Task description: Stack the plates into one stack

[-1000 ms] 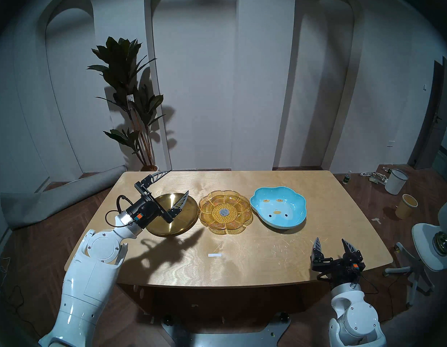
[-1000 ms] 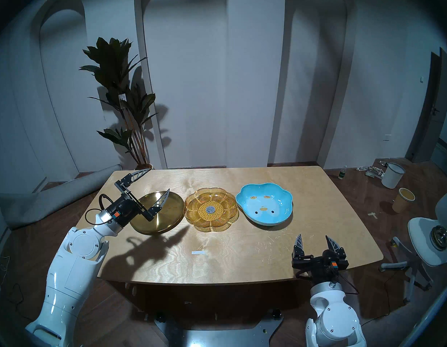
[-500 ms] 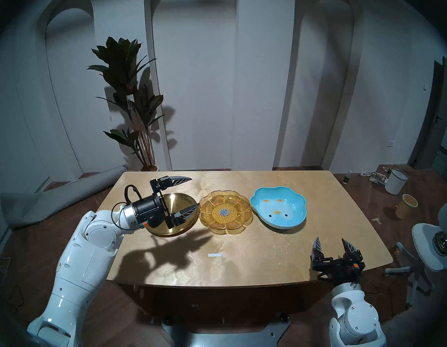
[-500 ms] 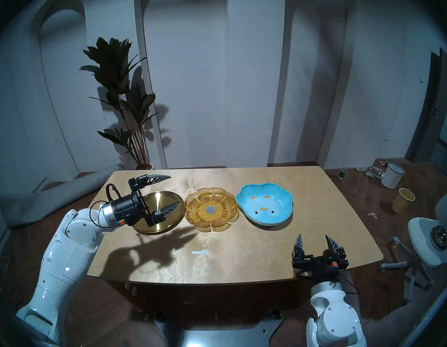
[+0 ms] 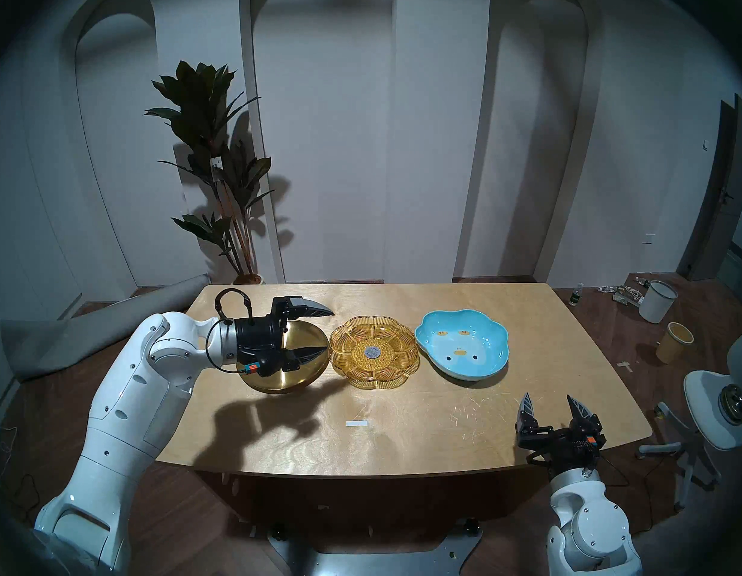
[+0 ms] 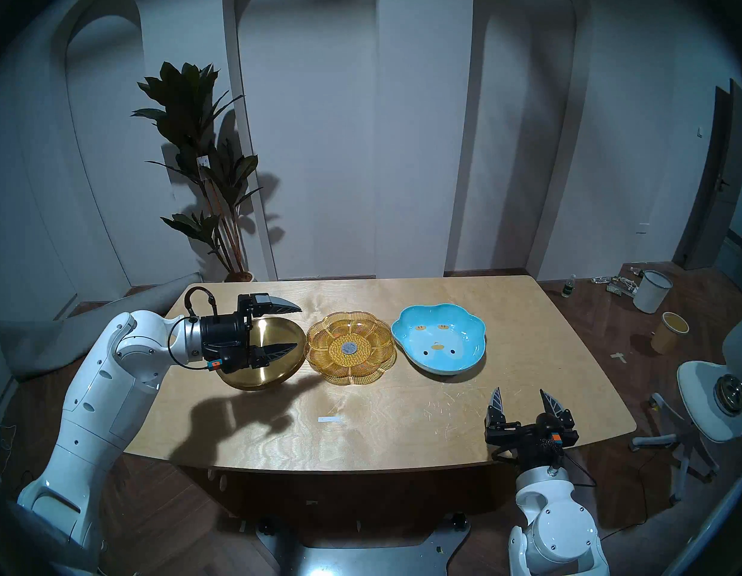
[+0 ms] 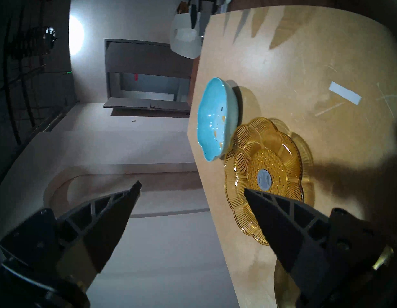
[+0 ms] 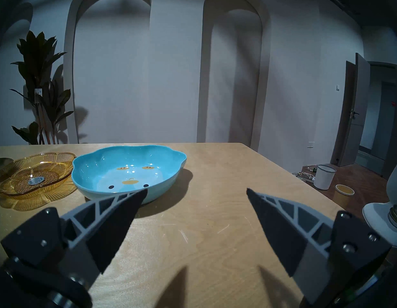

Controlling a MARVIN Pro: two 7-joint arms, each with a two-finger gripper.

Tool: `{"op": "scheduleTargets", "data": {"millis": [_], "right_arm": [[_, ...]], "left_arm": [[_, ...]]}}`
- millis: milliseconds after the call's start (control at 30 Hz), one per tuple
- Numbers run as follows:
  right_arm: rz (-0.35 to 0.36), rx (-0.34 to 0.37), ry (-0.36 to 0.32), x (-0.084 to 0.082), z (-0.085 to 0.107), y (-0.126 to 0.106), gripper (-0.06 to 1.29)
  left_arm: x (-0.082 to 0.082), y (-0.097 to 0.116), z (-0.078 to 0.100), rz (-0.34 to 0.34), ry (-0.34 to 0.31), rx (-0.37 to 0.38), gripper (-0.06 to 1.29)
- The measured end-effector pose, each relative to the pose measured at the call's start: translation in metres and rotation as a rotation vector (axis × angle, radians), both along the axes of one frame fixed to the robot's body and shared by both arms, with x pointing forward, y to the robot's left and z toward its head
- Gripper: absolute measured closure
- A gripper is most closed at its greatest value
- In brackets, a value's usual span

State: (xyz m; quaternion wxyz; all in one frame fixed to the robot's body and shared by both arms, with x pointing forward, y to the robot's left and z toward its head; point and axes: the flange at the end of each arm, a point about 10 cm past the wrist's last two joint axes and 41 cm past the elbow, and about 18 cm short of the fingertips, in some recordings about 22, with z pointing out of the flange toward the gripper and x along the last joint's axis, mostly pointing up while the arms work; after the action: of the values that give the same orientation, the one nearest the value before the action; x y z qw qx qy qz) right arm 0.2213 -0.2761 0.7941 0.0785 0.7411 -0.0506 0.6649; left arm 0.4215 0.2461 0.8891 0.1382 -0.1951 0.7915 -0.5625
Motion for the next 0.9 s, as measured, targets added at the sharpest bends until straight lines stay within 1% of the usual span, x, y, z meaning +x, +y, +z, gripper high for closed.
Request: {"op": "scheduleTargets", "data": {"millis": [233, 333, 533, 633, 767, 900], "right_arm": [[0.002, 0.003, -0.001, 0.0, 0.0, 0.0, 0.0], [0.002, 0.003, -0.001, 0.0, 0.0, 0.0, 0.0], [0.004, 0.004, -0.002, 0.001, 0.0, 0.0, 0.0], [0.005, 0.003, -0.002, 0.001, 0.0, 0.0, 0.0], [0.006, 0.001, -0.002, 0.001, 0.0, 0.0, 0.0], [0.007, -0.001, -0.002, 0.001, 0.0, 0.0, 0.0]], "left_arm": [[0.005, -0.006, -0.008, -0.014, -0.017, 0.127, 0.0], [0.009, -0.007, -0.012, -0.013, -0.023, 0.157, 0.0], [0.019, -0.008, -0.015, 0.007, -0.045, 0.136, 0.0], [0.026, -0.009, -0.015, 0.017, -0.073, 0.124, 0.0], [0.029, -0.012, -0.016, 0.015, -0.091, 0.135, 0.0], [0.031, -0.017, -0.024, 0.0, -0.101, 0.164, 0.0]]}}
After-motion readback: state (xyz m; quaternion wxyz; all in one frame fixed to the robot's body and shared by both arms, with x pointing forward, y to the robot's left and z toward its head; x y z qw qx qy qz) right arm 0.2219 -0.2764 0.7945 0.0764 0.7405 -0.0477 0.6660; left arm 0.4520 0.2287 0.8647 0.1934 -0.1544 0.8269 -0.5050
